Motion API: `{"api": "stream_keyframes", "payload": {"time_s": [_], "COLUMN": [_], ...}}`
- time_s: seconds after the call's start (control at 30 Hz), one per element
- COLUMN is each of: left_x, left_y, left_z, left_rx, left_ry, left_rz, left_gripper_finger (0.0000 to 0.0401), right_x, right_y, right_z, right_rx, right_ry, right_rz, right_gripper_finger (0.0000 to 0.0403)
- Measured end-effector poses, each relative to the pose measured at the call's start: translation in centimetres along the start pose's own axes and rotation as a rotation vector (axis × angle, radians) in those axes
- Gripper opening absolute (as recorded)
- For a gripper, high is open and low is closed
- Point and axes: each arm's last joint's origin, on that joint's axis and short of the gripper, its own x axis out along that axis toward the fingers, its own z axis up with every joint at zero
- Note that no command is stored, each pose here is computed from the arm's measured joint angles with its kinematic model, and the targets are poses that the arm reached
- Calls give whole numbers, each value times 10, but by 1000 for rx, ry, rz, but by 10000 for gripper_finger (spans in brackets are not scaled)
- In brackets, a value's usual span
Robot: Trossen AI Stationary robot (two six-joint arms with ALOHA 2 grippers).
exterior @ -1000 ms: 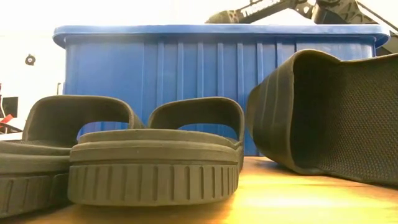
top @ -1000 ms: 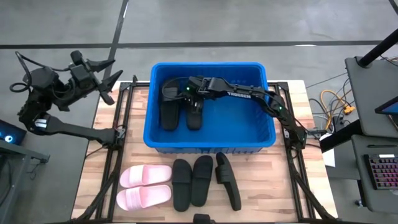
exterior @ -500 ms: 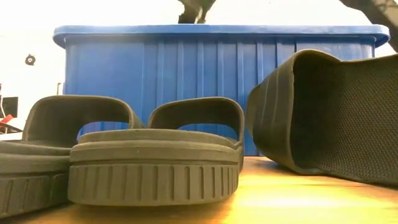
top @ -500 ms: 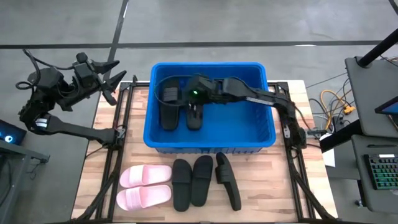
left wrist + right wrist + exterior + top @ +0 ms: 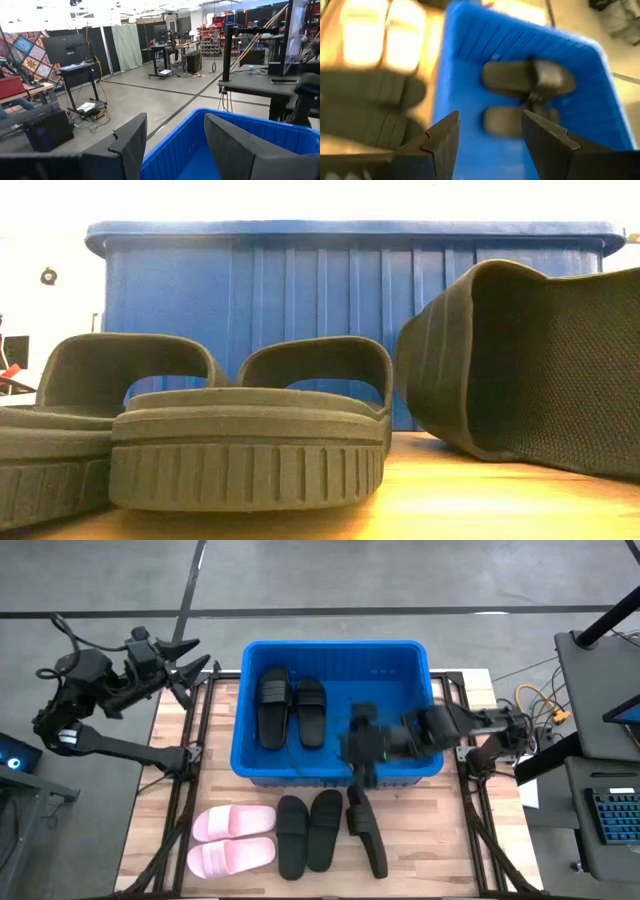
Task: Pick and place slides into bin
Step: Put the black slide into the blue organizer bin
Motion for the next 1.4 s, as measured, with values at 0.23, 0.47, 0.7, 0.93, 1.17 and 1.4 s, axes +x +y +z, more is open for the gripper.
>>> {"api": "stream_keyframes", "payload": {"time_s": [0.23,0.47,0.7,0.93,1.17,1.4], "left_x": [8,17,33,45,47,44], "left_y": [-6,-13,-25,-35,-37,-34], "left_z": [-2,-3,-7,-15,-17,-16], "left_rx": [6,-44,-11,34,51,43], "left_ry": [23,47,89,148,172,163], "left_rz": [-5,-5,-8,-14,-11,-12], "left_gripper_finger": [184,184,184,184,184,184], "right_x": [1,23,47,74,95,112], "right_y": [74,132,170,190,204,215], "right_z": [-32,-66,-81,-99,-108,-116], "right_rx": [-90,-108,-169,-230,-335,-422], "right_ry": [184,307,265,313,323,352], "right_rz": [155,222,262,238,118,100], "right_gripper_finger": [203,203,203,203,203,203]}}
